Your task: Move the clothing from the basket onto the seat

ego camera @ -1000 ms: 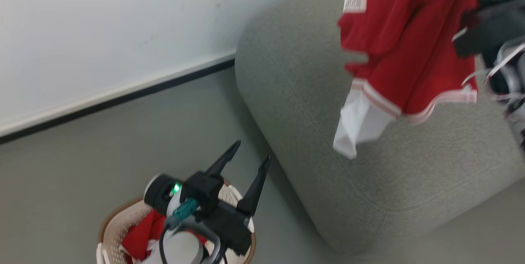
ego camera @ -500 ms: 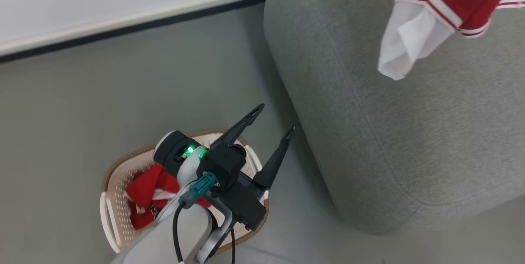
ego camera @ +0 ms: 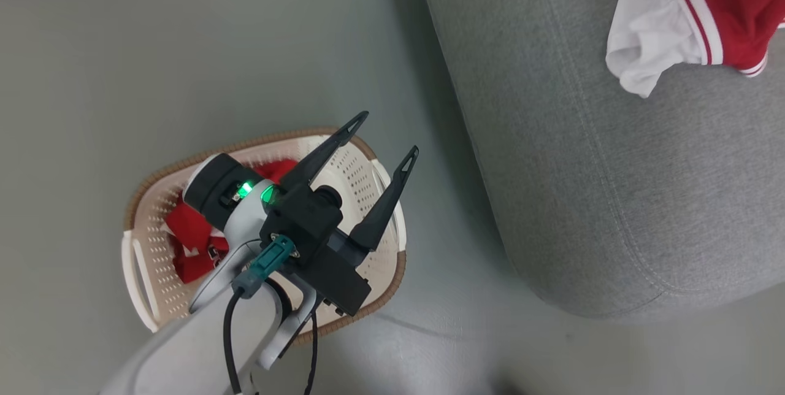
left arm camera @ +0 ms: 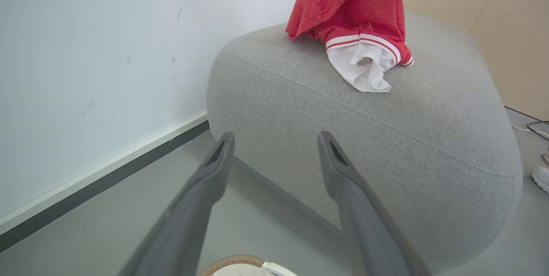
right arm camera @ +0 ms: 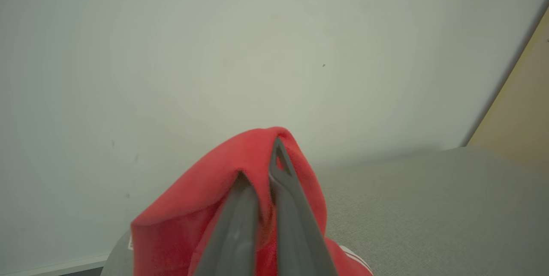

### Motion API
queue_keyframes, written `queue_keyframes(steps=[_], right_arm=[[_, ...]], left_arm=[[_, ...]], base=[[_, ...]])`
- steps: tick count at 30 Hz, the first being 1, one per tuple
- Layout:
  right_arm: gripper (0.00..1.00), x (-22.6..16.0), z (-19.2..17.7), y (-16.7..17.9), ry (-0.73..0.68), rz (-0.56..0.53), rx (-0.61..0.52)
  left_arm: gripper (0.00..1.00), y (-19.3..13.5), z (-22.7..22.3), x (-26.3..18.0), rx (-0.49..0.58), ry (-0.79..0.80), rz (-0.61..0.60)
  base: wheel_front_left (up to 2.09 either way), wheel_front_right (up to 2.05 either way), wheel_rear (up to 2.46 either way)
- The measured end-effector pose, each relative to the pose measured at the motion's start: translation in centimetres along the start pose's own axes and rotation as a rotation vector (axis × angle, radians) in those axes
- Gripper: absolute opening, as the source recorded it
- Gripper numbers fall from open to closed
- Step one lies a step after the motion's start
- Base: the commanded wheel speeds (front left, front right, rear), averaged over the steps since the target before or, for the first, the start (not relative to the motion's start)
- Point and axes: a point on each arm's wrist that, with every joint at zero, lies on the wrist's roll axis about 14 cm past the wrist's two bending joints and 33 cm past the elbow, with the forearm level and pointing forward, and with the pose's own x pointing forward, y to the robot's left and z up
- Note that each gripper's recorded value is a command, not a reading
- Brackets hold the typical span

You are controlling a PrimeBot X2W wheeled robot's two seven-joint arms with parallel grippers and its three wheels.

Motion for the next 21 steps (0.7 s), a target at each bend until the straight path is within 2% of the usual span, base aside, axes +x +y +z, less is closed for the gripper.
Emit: queue_keyframes(steps=[9,12,15,17,18,19,21], right_arm=[[0.0,-3.1,-13.2,1.9,0.276,-0.014,0.014],[0.0,-4.2,-15.4,2.4,0.328,-0.013,0.015],[0.02,-4.6,-15.7,2.3,0.334,-0.009,0.008],[0.39,-4.9,-15.9,2.1,0.344,-0.006,-0.009],[0.49,-5.0,-15.9,2.0,0.344,-0.006,-0.011],[1.0,-5.0,-15.8,2.1,0.342,0.002,-0.01],[1.0,-5.2,-15.4,2.2,0.338,0.014,-0.019]], left_arm=[[1.0,1.4,-3.7,1.2,-0.017,0.045,-0.017],[1.0,1.6,-4.6,1.4,-0.028,0.059,-0.022],[1.0,1.5,-4.8,1.6,-0.03,0.061,-0.028],[1.0,1.5,-4.9,1.7,-0.03,0.062,-0.029],[1.0,1.5,-4.9,1.7,-0.028,0.063,-0.028],[1.0,1.6,-4.9,1.7,-0.025,0.064,-0.024],[1.0,1.6,-4.7,1.7,-0.019,0.063,-0.018]], base=[[0.0,0.0,0.0],[0.0,0.0,0.0],[0.0,0.0,0.0],[0.0,0.0,0.0],[0.0,0.0,0.0],[0.0,0.0,0.0],[0.0,0.0,0.0]])
